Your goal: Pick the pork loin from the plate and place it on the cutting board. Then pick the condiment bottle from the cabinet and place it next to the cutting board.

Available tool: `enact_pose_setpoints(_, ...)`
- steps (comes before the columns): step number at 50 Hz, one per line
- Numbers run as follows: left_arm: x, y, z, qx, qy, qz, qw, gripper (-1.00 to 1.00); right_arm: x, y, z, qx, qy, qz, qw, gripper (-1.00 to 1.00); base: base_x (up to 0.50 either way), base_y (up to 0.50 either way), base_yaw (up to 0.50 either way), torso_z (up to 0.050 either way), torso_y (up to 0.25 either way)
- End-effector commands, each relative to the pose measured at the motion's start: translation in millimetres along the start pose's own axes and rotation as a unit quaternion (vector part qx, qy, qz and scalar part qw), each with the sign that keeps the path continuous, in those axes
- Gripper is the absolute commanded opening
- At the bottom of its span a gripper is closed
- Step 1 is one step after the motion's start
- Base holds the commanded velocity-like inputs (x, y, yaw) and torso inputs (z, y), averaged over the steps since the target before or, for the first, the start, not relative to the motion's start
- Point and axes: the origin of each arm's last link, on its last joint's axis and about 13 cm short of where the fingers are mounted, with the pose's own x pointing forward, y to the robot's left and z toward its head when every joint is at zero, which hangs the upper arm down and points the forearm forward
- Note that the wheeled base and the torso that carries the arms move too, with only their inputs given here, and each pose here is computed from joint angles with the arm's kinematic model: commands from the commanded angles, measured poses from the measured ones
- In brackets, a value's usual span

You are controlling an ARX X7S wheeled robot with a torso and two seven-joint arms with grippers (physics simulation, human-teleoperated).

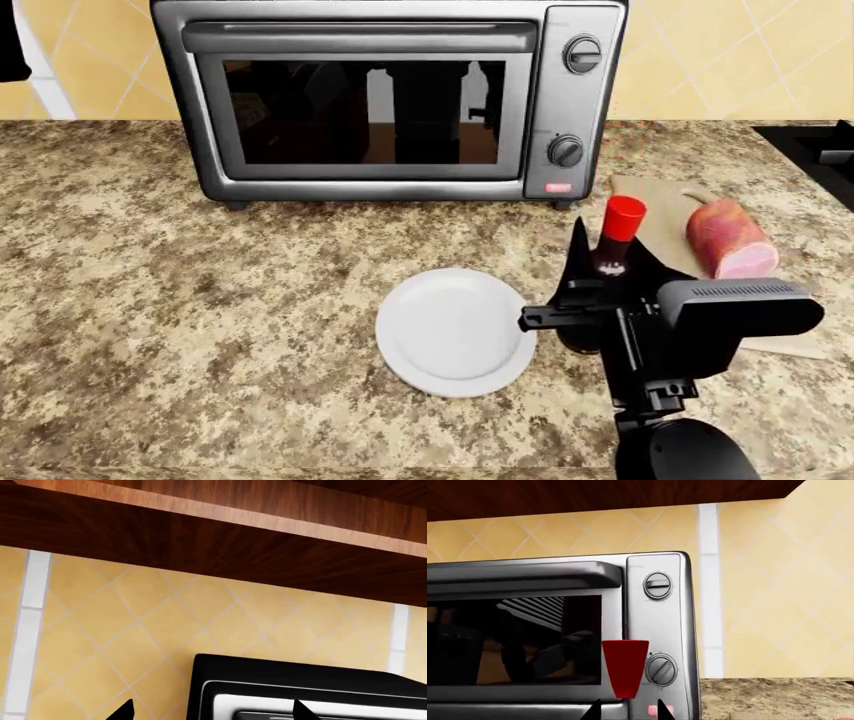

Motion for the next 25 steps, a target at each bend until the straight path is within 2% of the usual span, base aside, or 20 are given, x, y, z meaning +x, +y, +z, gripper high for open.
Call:
enact_pose_setpoints(1,0.0,0.2,-0.2,0.0,0.0,0.0,1.0,1.0,1.3,-0.3,-1.3,-0.007,0.0,-0.001,1.0,-1.0,0.0,0.0,0.0,0.0,0.0)
enact_pose_setpoints(14,-0.5,0.4,0.9,-0.001,-0.002,0.0,1.0,1.0,0.6,-0.2,-2.7,-0.008,0.002,-0.003,1.0,-1.0,0.0,0.0,0.0,0.0,0.0)
enact_pose_setpoints(15,-0.4,0.3,1.0,-0.001,-0.002,0.0,1.0,1.0,0.3,-0.3,-2.8,-0.008,0.003,-0.003,1.0,1.0,0.0,0.0,0.0,0.0,0.0)
enact_pose_setpoints(25,-0.5,0.1,1.7,-0.001,-0.003,-0.001,1.0,1.0,-3.4,-0.5,-6.2,-0.008,0.01,-0.004,1.0,1.0,0.0,0.0,0.0,0.0,0.0)
